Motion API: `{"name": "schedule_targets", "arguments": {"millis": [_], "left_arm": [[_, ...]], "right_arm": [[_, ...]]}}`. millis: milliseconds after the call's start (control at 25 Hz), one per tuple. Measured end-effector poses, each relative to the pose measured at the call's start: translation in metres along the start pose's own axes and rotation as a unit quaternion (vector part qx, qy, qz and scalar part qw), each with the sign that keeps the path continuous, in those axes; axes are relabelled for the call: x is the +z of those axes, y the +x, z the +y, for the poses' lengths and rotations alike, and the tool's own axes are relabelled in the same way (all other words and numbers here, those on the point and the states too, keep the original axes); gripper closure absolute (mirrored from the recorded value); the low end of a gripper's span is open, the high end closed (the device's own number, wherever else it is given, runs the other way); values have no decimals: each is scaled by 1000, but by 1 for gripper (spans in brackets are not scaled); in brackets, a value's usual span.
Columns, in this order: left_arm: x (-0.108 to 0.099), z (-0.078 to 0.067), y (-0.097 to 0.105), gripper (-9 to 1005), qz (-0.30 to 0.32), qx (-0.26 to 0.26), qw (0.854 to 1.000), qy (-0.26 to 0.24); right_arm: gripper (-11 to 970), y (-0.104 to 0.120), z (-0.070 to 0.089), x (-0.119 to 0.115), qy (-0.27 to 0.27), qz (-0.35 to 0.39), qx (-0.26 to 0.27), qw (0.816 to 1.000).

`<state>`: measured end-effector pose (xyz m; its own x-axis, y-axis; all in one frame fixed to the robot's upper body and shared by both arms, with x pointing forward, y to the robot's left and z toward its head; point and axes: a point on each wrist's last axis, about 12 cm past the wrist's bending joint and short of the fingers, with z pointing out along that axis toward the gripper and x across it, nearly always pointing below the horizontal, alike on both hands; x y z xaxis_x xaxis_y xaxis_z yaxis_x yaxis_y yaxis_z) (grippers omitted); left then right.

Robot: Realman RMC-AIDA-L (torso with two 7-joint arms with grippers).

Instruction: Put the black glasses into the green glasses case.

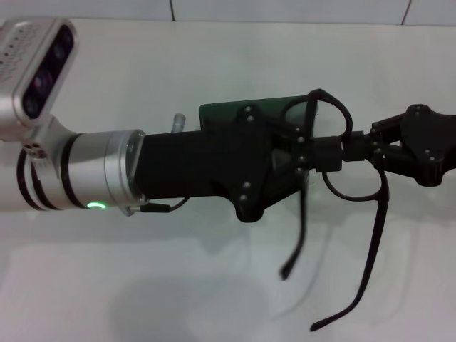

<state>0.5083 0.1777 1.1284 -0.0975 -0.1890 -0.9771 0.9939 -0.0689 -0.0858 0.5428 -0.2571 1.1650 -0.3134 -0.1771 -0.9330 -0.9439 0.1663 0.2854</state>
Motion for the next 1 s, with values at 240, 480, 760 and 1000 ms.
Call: {"name": "schedule_targets", "arguments": {"millis": [240,480,760,1000], "left_arm": [[5,0,7,973,-3,-5,1000,3],[12,-2,11,973,-13,0,1000,7],[19,4,16,973,-13,-4,1000,-18],[17,4,21,972,-15,-5,999,-43]], "right_arm": [[898,1,2,1,-16,-12,1,1000],[898,3,4,3,-28,-15,3,999],[898,9,6,4,-44,-35,11,998],[899,11,7,4,-48,-38,13,998]]}}
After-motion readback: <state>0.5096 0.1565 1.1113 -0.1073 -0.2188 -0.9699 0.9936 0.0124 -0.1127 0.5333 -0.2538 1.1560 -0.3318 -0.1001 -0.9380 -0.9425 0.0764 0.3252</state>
